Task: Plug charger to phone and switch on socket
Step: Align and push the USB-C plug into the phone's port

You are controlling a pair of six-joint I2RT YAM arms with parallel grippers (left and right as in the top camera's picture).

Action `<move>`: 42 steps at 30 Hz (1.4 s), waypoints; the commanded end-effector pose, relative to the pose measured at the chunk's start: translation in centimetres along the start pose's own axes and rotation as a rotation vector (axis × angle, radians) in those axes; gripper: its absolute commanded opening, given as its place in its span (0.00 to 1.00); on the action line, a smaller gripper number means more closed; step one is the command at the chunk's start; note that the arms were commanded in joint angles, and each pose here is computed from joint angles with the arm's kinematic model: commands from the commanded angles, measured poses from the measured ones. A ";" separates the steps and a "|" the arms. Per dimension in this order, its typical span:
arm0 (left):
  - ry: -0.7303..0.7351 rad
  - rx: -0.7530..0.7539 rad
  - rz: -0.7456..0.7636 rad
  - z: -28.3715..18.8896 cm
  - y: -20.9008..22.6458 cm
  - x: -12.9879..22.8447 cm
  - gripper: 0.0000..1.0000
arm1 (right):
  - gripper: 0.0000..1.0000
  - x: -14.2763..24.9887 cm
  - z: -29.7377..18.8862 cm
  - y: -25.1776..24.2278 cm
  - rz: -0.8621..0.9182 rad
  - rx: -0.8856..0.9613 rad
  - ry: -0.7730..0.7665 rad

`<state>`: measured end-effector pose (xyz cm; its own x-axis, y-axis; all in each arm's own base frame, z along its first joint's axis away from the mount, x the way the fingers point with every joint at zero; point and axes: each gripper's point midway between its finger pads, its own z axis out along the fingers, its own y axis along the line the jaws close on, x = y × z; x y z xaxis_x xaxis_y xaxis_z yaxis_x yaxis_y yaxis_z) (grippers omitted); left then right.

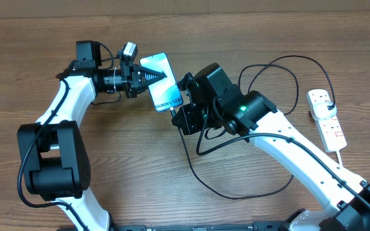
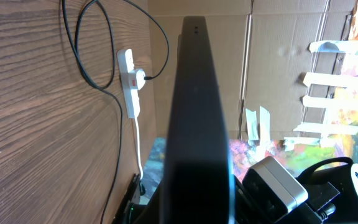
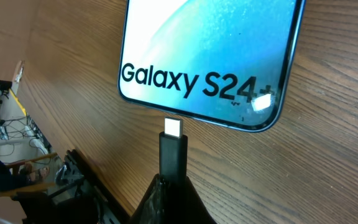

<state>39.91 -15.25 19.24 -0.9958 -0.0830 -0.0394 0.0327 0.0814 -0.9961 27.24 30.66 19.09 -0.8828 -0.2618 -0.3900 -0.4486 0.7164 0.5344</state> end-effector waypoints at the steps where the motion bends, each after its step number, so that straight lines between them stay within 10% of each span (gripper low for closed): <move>1: 0.012 0.023 -0.002 0.1 -0.6 0.1 0.04 | 0.04 0.2 0.2 0.1 0.005 -0.010 0.008; 42: 0.014 0.023 -0.103 0.1 -0.7 0.1 0.04 | 0.04 -0.2 0.2 0.0 -0.001 -0.005 -0.008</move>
<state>39.94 -15.24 19.19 -0.9937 -0.0926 0.0627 -0.0698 0.0754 -0.9947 27.41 30.78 19.21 -0.8798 -0.2590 -0.3987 -0.4525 0.7133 0.5351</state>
